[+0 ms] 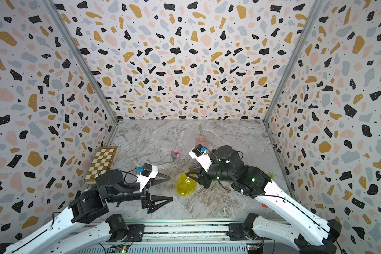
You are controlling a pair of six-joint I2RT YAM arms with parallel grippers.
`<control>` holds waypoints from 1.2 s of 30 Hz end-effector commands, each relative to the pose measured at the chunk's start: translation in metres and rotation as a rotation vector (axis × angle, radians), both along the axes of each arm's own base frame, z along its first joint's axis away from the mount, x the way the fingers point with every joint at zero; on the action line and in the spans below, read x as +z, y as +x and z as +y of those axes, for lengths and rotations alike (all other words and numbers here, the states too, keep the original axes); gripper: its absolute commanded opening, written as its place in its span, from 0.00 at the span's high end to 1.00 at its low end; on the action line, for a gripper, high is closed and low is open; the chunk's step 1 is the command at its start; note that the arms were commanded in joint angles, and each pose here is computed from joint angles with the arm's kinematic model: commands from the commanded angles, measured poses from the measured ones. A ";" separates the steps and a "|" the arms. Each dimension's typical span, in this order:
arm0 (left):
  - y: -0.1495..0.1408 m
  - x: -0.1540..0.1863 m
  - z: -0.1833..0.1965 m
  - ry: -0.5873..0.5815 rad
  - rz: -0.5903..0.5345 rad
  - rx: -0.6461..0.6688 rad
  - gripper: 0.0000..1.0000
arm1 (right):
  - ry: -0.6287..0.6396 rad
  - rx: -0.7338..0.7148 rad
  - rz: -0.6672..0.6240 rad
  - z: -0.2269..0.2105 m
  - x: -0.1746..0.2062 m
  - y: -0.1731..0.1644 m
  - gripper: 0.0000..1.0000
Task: Attach spray nozzles to spray bottles
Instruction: Pick up the spray bottle from the center of the board.
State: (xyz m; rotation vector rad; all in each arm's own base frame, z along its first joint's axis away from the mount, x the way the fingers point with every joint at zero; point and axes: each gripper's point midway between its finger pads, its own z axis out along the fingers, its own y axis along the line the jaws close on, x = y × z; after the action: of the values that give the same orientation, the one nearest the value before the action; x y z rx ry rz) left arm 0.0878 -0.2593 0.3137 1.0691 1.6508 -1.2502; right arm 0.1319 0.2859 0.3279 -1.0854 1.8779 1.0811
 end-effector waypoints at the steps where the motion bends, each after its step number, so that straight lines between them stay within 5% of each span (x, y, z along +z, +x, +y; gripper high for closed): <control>1: -0.026 0.023 -0.003 -0.064 -0.021 -0.163 0.01 | 0.096 0.176 0.005 -0.001 0.038 -0.040 1.00; 15: -0.024 0.026 -0.005 -0.085 -0.011 -0.155 0.01 | 0.337 0.258 -0.091 0.025 0.116 -0.055 1.00; 36: -0.030 0.030 0.002 -0.108 -0.027 -0.164 0.08 | 0.398 0.250 -0.106 0.034 0.131 -0.054 1.00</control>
State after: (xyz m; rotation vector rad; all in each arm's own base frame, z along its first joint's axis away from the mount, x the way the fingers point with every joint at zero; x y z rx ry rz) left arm 0.0612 -0.2588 0.3288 1.1587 1.5560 -1.3958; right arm 0.0806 0.3273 0.4306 -1.1681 1.4825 1.4300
